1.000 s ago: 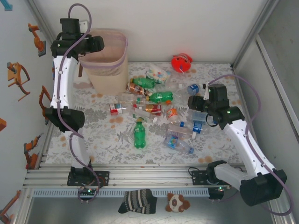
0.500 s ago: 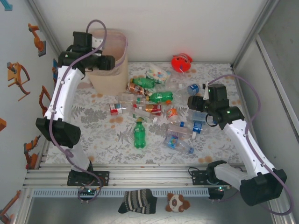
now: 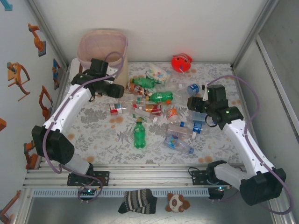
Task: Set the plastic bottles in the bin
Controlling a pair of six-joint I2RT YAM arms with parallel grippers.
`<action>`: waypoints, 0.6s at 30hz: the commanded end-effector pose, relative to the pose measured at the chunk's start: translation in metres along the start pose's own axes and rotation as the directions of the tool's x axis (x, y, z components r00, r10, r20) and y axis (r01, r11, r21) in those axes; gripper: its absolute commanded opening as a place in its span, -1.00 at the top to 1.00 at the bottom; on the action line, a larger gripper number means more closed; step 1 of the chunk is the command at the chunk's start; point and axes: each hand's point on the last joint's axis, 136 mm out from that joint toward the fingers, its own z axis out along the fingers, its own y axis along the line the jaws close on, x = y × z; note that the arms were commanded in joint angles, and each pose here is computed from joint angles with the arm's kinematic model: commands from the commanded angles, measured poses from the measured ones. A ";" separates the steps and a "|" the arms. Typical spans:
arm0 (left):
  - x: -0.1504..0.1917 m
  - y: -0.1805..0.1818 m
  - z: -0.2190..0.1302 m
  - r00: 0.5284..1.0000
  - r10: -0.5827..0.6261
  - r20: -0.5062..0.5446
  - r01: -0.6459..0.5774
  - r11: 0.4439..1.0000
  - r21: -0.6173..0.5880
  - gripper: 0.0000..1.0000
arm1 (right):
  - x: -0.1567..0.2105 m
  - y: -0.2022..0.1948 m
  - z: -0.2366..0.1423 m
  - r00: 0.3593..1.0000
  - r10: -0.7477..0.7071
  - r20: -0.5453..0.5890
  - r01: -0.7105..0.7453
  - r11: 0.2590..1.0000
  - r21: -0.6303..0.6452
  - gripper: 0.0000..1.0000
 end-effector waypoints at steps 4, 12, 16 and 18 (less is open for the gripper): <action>0.029 -0.021 0.027 0.943 0.321 -0.093 -0.318 0.947 0.038 -0.46 | 0.003 0.001 -0.001 1.000 0.003 -0.002 -0.003 1.000 -0.002 -0.50; 0.068 -0.002 0.075 0.756 0.536 -0.377 -0.573 0.819 0.016 -0.48 | 0.006 0.001 -0.001 1.000 0.017 0.001 -0.017 1.000 -0.004 -0.50; 0.069 0.002 0.098 0.733 0.547 -0.405 -0.590 0.807 0.021 -0.52 | 0.006 0.000 -0.002 1.000 0.017 0.004 -0.017 1.000 0.001 -0.50; 0.064 0.002 0.108 0.735 0.551 -0.395 -0.596 0.803 0.012 -0.54 | 0.005 0.001 -0.003 1.000 0.016 0.006 -0.016 1.000 -0.001 -0.50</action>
